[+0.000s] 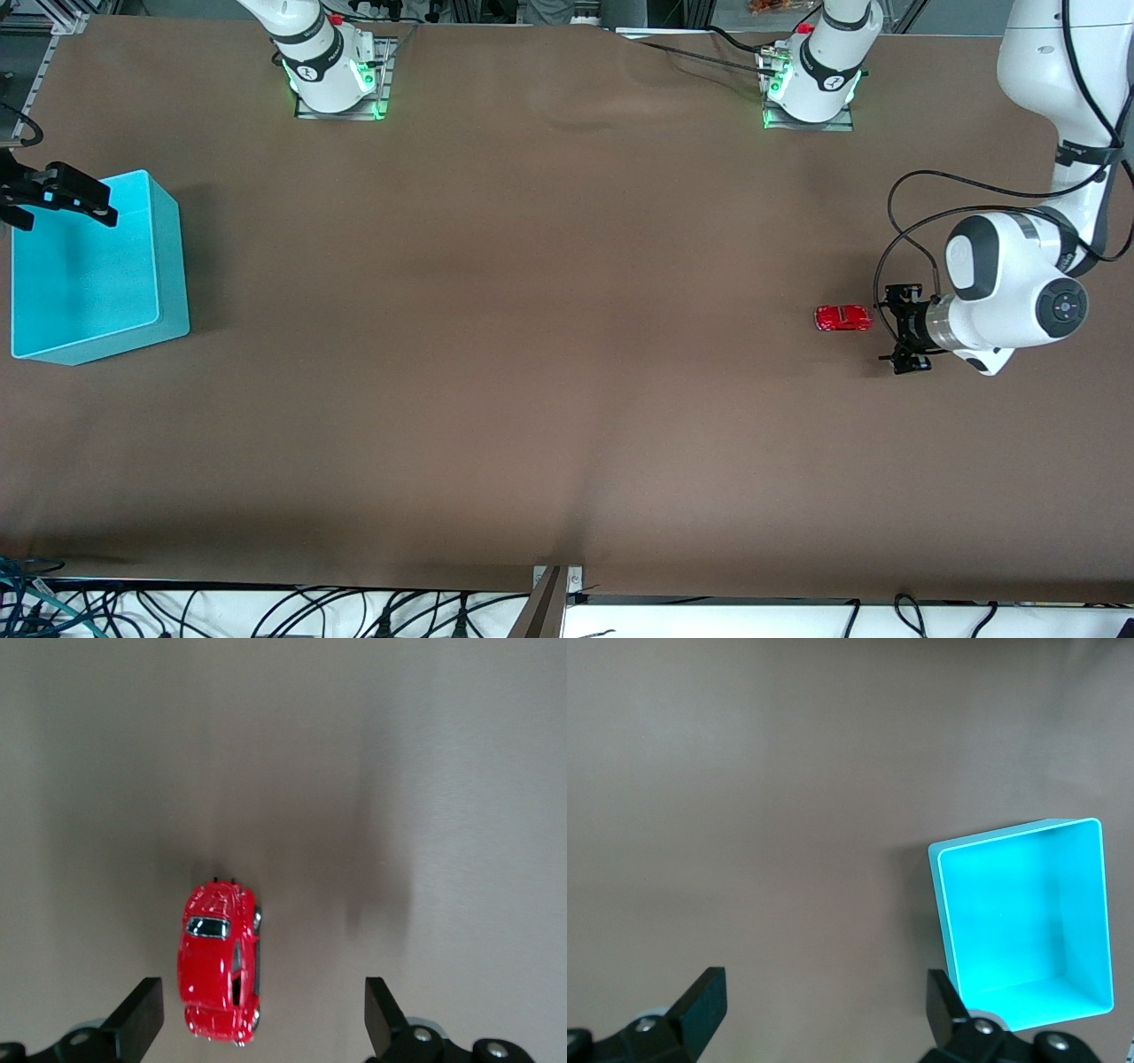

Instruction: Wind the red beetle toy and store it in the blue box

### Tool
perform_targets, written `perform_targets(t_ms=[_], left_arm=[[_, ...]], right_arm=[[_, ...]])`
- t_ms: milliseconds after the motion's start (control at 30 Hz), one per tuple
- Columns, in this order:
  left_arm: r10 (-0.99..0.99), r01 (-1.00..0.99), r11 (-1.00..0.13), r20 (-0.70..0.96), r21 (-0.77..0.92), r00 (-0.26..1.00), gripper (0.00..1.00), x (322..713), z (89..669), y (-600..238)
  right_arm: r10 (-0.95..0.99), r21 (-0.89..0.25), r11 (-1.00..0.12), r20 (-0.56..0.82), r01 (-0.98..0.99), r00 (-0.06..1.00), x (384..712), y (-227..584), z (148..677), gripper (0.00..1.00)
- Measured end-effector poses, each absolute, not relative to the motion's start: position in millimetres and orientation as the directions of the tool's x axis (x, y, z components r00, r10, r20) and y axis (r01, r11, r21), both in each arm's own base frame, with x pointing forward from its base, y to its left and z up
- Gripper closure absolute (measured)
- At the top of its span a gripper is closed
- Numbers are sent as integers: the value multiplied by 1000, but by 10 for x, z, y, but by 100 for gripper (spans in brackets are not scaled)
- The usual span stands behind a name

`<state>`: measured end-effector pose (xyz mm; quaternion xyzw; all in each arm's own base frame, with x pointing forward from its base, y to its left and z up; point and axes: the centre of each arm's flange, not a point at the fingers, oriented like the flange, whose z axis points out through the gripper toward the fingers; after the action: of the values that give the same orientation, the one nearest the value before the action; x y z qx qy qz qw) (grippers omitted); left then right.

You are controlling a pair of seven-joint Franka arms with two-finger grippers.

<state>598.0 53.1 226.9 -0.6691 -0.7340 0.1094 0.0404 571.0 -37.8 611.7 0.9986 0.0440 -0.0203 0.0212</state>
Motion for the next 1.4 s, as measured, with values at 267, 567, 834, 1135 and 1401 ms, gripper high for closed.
perform_targets(t_ms=[267, 567, 834, 1135, 1401], left_arm=[[988, 972, 88, -107, -220, -113, 0, 5900, 2151, 398], [988, 974, 80, -114, -213, -106, 0, 5739, 1937, 210], [987, 970, 83, -112, -230, -111, 0, 5649, 1850, 195], [987, 965, 84, -110, -250, -114, 11, 5565, 1776, 191], [987, 966, 85, -110, -243, -115, 49, 5574, 1783, 193]], right_arm=[[87, 41, -995, -41, 89, 995, 5715, -378, 6114, 0], [87, 42, -995, -35, 89, 996, 5722, -378, 6118, 0], [87, 42, -995, -34, 89, 996, 5723, -378, 6118, 0], [88, 43, -995, -28, 89, 996, 5730, -378, 6124, 0], [88, 43, -995, -26, 89, 996, 5732, -378, 6124, 0]])
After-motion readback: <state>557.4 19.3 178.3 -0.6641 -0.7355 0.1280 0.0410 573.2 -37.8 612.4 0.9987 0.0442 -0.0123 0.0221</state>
